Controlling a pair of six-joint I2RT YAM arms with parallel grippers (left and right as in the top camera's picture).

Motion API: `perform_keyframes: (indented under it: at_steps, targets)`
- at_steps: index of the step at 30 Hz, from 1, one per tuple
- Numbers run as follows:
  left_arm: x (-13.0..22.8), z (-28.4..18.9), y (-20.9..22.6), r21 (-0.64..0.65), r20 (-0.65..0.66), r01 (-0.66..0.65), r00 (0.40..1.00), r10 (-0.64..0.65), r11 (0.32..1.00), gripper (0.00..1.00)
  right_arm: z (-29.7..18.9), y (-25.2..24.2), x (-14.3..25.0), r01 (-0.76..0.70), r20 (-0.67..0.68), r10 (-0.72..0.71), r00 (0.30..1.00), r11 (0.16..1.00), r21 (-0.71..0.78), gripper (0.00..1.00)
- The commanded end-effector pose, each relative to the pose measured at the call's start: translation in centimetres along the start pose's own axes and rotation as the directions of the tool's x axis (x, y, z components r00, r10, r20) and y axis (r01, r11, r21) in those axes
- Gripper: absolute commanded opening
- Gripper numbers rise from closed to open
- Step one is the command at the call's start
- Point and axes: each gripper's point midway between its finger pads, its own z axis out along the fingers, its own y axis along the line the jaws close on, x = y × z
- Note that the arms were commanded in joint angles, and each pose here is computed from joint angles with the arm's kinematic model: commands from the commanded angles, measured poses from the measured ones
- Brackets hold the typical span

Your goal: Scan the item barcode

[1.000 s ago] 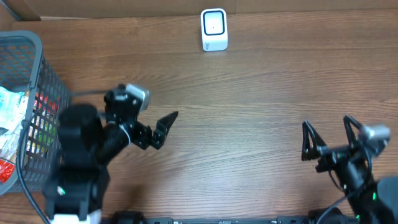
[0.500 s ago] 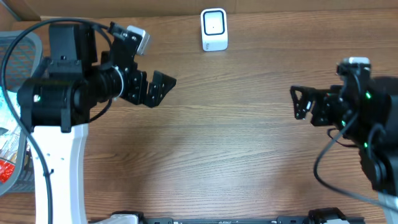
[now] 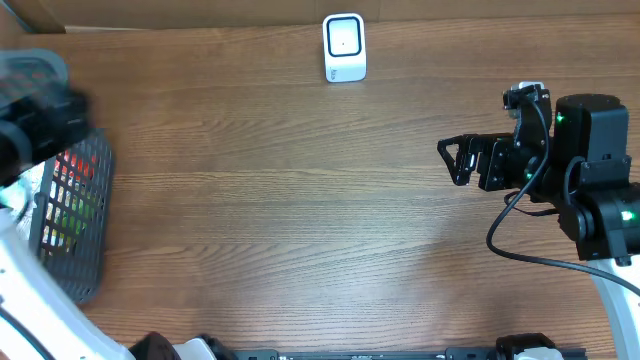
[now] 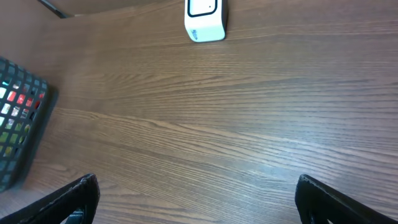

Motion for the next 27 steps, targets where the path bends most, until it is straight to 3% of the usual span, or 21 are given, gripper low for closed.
perform_keyframes:
  at_steps: [1, 4, 10, 19, 27]
  targets:
    - [0.3, 1.2, 7.8, -0.167, -0.012, 0.287, 0.956, -0.293, 0.943, 0.91, -0.3, 0.7, -0.7, 0.02, 0.015, -0.02, 1.0, 1.0, -0.021, 1.0]
    - [1.8, 3.1, 12.5, -0.239, -0.05, 0.4, 0.905, -0.423, 0.885, 0.81, -0.1, 0.6, -0.6, 0.017, 0.007, -0.017, 1.0, 1.0, -0.019, 1.0]
    - [4.1, 6.7, 18.0, -0.319, -0.102, 0.499, 0.827, -0.553, 0.806, 0.81, 0.4, 0.3, -0.1, 0.006, -0.023, -0.006, 1.0, 1.0, -0.015, 1.0]
    - [5.6, 10.3, 20.8, -0.496, -0.12, 0.455, 0.808, -0.577, 0.74, 0.88, 1.6, -0.2, 0.2, -0.009, -0.06, 0.009, 0.998, 1.0, -0.007, 1.0]
    - [8.0, 15.4, 20.8, -0.534, -0.255, 0.38, 0.78, -0.572, 0.756, 0.89, 2.7, -0.7, 0.6, -0.024, -0.096, 0.023, 0.995, 1.0, 0.0, 1.0]
